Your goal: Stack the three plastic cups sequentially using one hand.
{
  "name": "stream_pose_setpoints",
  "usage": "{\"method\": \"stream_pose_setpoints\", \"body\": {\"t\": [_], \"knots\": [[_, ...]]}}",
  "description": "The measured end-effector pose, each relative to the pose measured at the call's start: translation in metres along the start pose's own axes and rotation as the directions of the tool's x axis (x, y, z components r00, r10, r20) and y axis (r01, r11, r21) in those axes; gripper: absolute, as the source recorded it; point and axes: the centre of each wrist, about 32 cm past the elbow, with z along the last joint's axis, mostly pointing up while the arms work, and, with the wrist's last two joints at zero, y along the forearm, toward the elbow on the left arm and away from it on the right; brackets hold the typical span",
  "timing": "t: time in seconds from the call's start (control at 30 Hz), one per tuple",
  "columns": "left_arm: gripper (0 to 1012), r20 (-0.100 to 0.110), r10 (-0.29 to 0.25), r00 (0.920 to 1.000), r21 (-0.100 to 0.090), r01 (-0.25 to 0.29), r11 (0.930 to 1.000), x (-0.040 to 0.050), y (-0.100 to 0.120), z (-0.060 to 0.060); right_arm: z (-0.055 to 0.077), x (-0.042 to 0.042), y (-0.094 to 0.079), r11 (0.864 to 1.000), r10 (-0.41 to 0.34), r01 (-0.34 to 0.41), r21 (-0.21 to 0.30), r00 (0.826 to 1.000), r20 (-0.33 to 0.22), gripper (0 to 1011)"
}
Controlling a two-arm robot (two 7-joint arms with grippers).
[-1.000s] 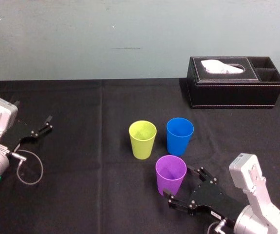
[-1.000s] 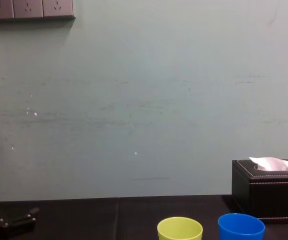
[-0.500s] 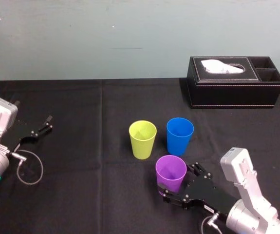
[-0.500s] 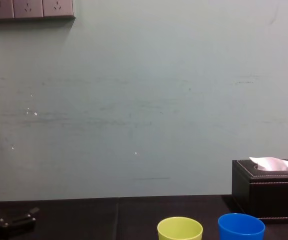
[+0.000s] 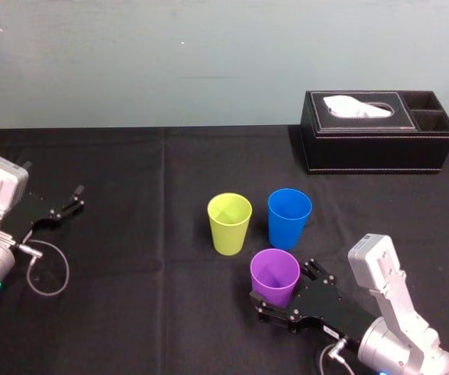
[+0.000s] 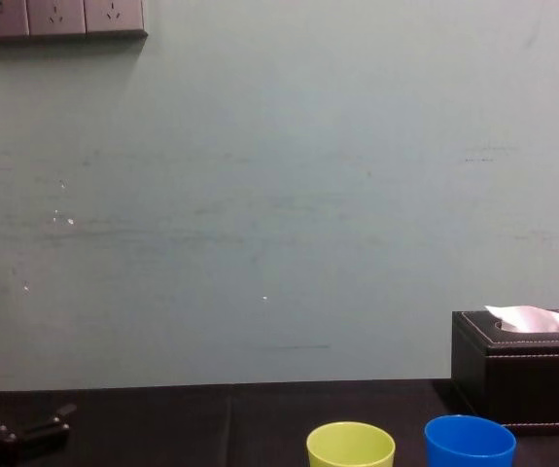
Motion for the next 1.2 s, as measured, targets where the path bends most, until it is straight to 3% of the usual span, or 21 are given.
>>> {"method": "stream_pose_setpoints", "body": {"t": [0.1,0.4,1.2], "knots": [[1010,0.0,0.0,1.0,0.0,0.0,1.0,0.0,0.0,0.0,0.0,0.0,-0.0002,1.0,0.0,0.0,0.0,1.0,0.0,981],[1010,0.0,0.0,1.0,0.0,0.0,1.0,0.0,0.0,0.0,0.0003,0.0001,-0.0006,1.0,0.0,0.0,0.002,1.0,0.001,756],[1010,0.0,0.0,1.0,0.0,0.0,1.0,0.0,0.0,0.0,0.0004,0.0001,-0.001,1.0,0.0,0.0,0.003,1.0,0.002,723]]}}
